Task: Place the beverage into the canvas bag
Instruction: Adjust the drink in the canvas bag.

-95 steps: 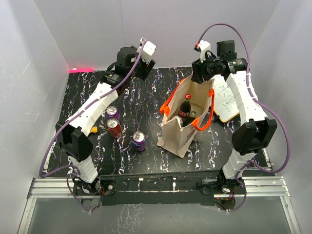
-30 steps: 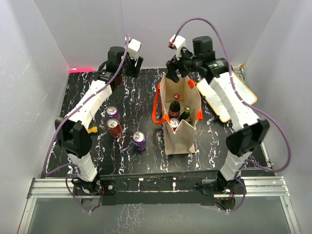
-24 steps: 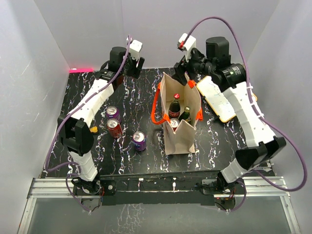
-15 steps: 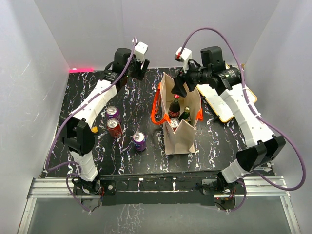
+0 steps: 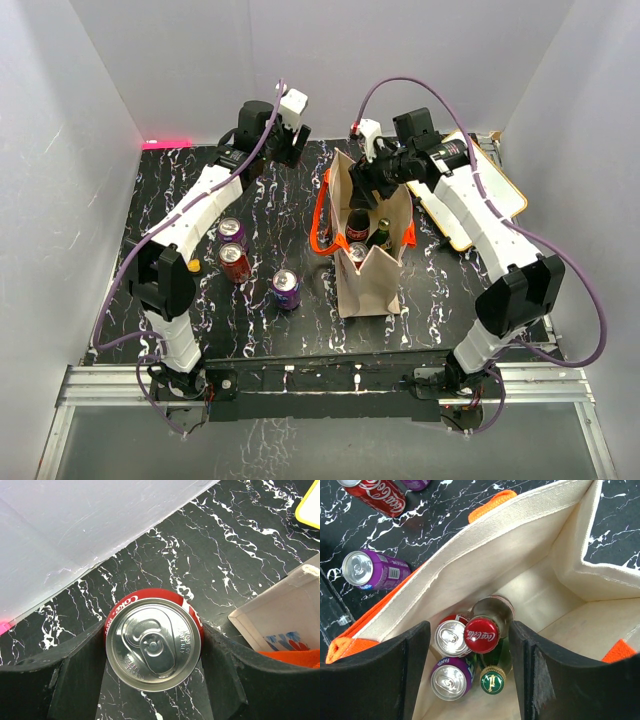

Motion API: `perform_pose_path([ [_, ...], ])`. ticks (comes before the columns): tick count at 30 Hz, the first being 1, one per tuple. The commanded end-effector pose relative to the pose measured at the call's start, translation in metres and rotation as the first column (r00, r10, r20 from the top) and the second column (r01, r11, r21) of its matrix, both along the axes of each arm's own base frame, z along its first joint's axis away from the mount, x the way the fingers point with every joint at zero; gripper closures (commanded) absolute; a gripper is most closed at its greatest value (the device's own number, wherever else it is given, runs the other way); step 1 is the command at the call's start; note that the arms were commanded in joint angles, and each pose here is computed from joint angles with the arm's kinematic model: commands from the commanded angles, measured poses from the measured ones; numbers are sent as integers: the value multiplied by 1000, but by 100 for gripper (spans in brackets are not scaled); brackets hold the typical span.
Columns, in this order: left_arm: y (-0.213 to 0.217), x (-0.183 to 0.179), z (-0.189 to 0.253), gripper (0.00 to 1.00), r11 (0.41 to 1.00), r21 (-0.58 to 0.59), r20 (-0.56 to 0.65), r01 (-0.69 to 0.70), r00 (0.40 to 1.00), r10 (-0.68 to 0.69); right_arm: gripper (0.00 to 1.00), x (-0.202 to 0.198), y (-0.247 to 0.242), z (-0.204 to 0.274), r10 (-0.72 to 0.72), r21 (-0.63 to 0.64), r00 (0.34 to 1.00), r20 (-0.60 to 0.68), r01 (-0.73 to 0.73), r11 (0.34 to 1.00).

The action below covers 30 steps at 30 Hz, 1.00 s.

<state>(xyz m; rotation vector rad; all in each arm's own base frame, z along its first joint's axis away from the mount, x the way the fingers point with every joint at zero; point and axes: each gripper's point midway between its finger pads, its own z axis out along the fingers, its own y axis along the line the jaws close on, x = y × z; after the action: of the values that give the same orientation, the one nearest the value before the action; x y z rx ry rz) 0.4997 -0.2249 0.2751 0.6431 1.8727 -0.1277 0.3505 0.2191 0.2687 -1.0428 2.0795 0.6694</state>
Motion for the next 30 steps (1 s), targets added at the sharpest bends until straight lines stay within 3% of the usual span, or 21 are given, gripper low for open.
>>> perform_pose_path([
  [1,1,-5,84,100,995,-92,203,24,979,-5,36,14,2,-3,-25,-1,999,24,25,1000],
  [7,1,-7,87,100,995,-94,207,27,978,-7,51,16,4,-11,-23,1,1000,-1,23,1000],
  [15,-1,-7,93,100,994,-99,220,36,975,-13,91,27,-4,4,-85,-19,994,61,87,996],
  [22,-6,-5,94,100,994,-93,230,48,973,-25,92,48,-20,40,-216,-14,958,189,222,975],
  [30,-13,-2,103,100,990,-132,234,56,972,-23,92,49,-34,46,-272,-41,936,225,288,957],
])
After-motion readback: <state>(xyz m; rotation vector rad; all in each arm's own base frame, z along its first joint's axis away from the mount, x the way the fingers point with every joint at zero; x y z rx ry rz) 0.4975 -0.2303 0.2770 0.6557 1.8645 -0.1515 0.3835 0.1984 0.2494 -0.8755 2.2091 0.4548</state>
